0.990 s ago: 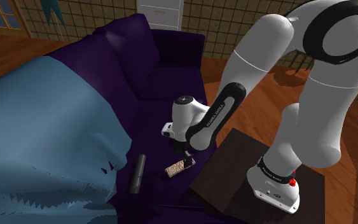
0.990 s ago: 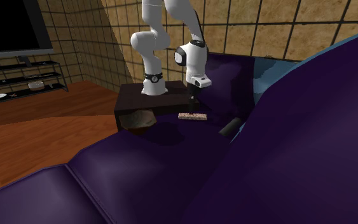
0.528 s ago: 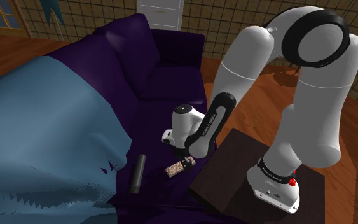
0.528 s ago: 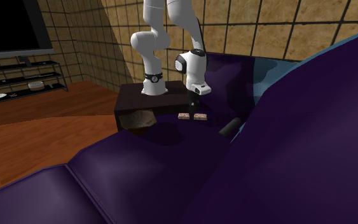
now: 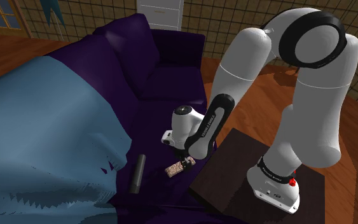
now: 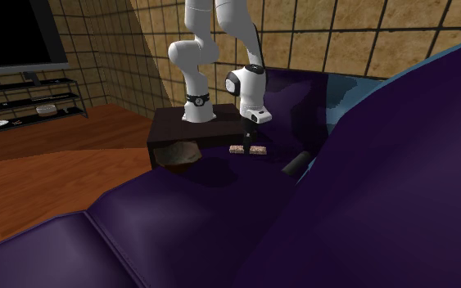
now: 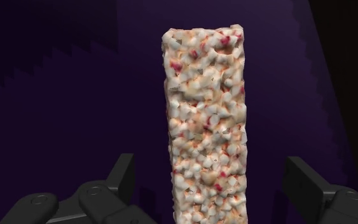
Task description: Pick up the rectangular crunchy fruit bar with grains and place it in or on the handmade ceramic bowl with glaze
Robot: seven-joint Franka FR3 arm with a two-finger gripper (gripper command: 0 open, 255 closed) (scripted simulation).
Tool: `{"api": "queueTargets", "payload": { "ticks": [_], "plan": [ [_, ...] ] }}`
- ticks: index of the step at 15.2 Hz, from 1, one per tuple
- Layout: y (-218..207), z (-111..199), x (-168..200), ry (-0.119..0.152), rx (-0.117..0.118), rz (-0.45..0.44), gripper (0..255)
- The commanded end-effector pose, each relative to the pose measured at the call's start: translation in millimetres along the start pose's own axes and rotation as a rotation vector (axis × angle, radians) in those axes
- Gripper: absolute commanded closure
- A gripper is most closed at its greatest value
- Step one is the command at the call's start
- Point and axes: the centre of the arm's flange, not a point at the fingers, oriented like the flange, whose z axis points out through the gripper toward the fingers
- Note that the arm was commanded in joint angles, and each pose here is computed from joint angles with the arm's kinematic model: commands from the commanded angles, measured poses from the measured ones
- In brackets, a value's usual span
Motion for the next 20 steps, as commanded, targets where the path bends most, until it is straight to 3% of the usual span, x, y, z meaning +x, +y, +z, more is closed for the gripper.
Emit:
{"api": "queueTargets", "payload": {
  "ticks": [1, 10, 20],
  "plan": [
    [0.0, 0.0, 0.0, 0.0, 0.0, 0.0, 255],
    [0.0, 0.0, 0.0, 0.0, 0.0, 0.0, 255],
    [-5.4, -52.4, -2.3, 0.0, 0.0, 0.0, 255]
  ]
}}
